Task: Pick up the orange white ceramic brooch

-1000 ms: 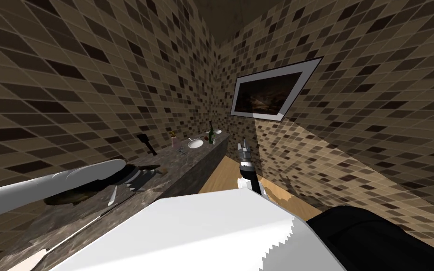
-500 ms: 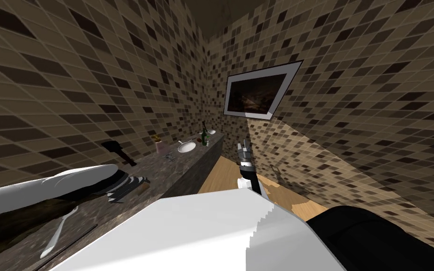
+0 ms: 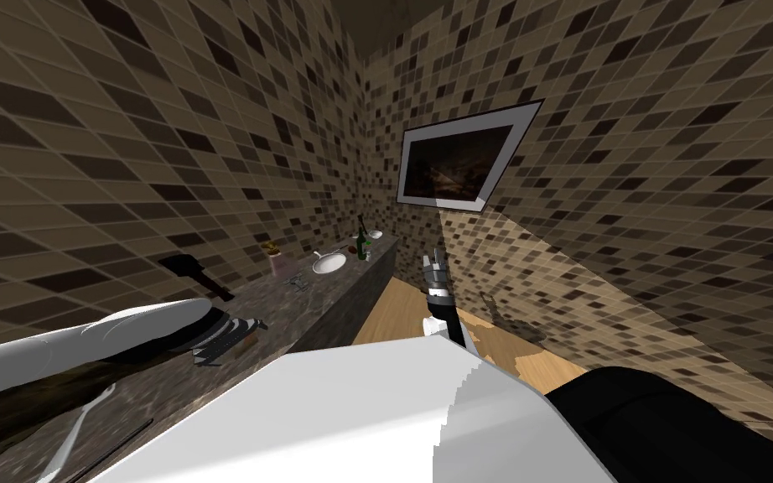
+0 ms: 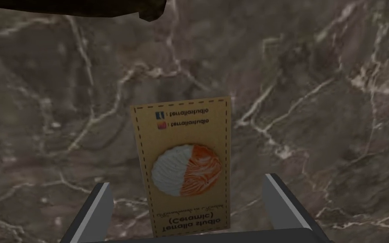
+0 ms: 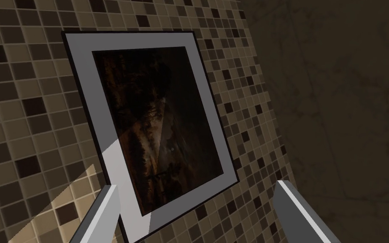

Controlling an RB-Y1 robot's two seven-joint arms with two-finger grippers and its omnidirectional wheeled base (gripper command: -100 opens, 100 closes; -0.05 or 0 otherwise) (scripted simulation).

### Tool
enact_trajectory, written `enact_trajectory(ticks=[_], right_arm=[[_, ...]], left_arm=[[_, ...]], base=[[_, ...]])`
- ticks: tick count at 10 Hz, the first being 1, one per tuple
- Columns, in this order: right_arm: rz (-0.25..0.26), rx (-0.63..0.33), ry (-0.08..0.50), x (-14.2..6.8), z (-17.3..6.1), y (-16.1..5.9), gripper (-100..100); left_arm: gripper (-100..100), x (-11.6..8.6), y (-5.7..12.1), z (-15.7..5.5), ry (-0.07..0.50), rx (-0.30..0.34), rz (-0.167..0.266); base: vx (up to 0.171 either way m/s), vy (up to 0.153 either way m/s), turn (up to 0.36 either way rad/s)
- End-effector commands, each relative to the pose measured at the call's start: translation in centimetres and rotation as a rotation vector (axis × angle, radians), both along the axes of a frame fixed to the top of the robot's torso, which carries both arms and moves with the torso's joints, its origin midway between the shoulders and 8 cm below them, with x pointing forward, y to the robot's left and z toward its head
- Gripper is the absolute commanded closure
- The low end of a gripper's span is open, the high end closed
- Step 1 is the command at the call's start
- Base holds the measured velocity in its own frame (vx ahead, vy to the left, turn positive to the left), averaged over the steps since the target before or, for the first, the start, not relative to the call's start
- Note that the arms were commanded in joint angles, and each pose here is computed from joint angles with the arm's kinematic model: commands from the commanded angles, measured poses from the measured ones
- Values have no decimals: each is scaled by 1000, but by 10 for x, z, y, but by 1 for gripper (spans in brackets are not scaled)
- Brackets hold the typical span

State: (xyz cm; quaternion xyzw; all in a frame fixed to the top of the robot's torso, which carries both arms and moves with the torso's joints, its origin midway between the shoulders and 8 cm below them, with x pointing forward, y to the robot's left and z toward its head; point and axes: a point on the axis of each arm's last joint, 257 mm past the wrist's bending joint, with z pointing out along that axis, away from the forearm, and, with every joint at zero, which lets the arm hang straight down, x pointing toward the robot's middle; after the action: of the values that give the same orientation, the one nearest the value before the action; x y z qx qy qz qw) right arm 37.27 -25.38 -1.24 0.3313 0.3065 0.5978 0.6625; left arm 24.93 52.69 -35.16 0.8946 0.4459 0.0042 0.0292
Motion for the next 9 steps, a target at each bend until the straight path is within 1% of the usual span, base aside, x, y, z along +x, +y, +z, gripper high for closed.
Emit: enact_trajectory(ticks=[1, 5, 6, 7, 8, 9], right_arm=[[0, 0, 0, 0, 0, 0, 0], [0, 0, 0, 0, 0, 0, 0], [0, 0, 0, 0, 0, 0, 0], [0, 0, 0, 0, 0, 0, 0], [0, 0, 0, 0, 0, 0, 0], [0, 0, 0, 0, 0, 0, 0]], left_arm=[[100, 0, 0, 0, 0, 0, 0], [100, 0, 0, 0, 0, 0, 1], [0, 0, 0, 0, 0, 0, 0], [100, 4, 0, 14, 3, 2, -7], [100, 4, 0, 8, -1, 1, -4], [0, 4, 0, 9, 0, 1, -5]], base=[[0, 0, 0], [0, 0, 0], [0, 0, 0], [-6, -7, 69], [-2, -4, 18], [0, 0, 0]])
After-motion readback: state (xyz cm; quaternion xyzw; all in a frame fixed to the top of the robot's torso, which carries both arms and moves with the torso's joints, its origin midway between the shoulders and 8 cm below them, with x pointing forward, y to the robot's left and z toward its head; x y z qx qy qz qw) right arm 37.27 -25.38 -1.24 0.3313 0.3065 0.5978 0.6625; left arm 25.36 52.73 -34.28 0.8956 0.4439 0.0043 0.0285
